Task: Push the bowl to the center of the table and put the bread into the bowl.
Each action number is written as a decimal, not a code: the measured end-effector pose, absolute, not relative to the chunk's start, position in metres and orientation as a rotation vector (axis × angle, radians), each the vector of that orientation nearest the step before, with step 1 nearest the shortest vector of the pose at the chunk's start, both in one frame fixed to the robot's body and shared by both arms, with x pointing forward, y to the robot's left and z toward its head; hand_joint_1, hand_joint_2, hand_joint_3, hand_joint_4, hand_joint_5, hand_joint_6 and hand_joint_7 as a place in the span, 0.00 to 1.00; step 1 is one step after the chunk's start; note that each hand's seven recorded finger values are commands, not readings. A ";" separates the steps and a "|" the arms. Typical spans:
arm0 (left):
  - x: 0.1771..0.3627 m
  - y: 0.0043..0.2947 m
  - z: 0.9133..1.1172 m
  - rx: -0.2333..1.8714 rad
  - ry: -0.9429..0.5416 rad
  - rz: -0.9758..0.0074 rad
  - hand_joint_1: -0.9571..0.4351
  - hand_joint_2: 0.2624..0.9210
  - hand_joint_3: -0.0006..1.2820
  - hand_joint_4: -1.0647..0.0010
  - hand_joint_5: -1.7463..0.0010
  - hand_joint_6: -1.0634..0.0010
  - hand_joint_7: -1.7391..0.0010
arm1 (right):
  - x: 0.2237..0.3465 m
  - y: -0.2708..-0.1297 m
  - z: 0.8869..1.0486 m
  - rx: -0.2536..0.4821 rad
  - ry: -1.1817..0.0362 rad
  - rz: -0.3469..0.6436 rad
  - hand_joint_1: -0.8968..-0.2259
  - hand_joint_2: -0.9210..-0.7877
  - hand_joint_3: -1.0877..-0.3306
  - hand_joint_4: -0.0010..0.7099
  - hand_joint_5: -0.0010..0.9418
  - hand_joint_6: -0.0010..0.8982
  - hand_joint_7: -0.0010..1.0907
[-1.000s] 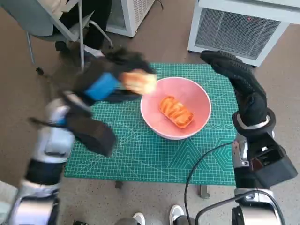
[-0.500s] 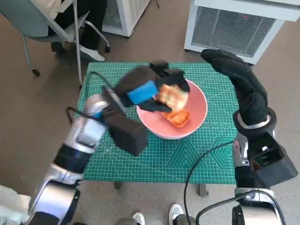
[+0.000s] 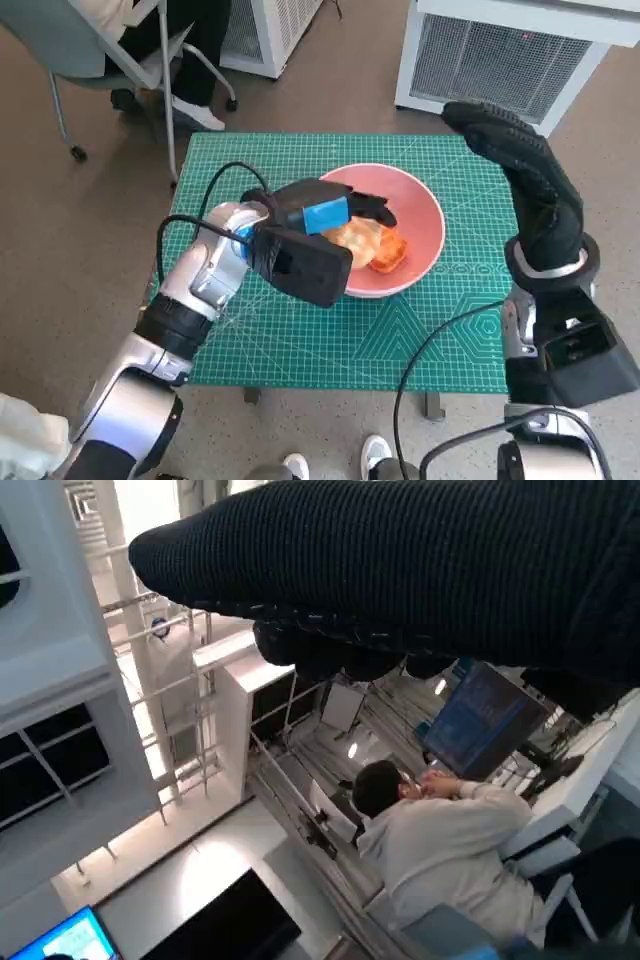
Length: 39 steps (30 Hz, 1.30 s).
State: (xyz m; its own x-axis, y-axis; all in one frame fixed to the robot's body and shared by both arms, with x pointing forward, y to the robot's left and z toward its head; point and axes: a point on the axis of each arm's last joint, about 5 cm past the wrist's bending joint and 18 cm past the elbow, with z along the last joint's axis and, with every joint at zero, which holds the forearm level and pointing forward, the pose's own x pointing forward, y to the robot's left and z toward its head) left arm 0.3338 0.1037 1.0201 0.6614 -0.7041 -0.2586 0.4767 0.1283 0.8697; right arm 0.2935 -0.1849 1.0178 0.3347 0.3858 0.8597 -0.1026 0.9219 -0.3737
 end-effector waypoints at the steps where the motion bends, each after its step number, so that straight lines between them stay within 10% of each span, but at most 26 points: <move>1: 0.334 0.105 1.021 1.143 -0.251 -0.866 0.45 0.99 0.02 0.87 1.00 0.76 0.97 | 0.293 -0.185 1.018 -0.275 -1.190 0.323 0.51 0.00 0.44 0.40 0.00 0.22 0.23; 20: 0.316 0.126 1.015 0.412 -0.867 -0.458 0.37 1.00 0.24 0.74 0.97 0.74 0.98 | 0.292 -0.186 1.026 -0.253 -1.191 0.264 0.50 0.00 0.42 0.39 0.00 0.21 0.23; 39: 0.294 0.132 1.011 0.180 -0.959 -0.395 0.36 1.00 0.30 0.73 0.99 0.72 0.97 | 0.293 -0.174 1.049 -0.219 -1.188 0.246 0.52 0.00 0.42 0.37 0.00 0.21 0.23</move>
State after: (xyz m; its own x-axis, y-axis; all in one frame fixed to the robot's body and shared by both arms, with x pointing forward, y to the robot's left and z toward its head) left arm 0.2944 0.1325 1.0109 0.5096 -0.4046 0.7594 0.2476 0.9142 0.3209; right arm 0.2928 -0.1743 1.0489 0.3528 0.3026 0.8854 -0.0738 0.9523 -0.2961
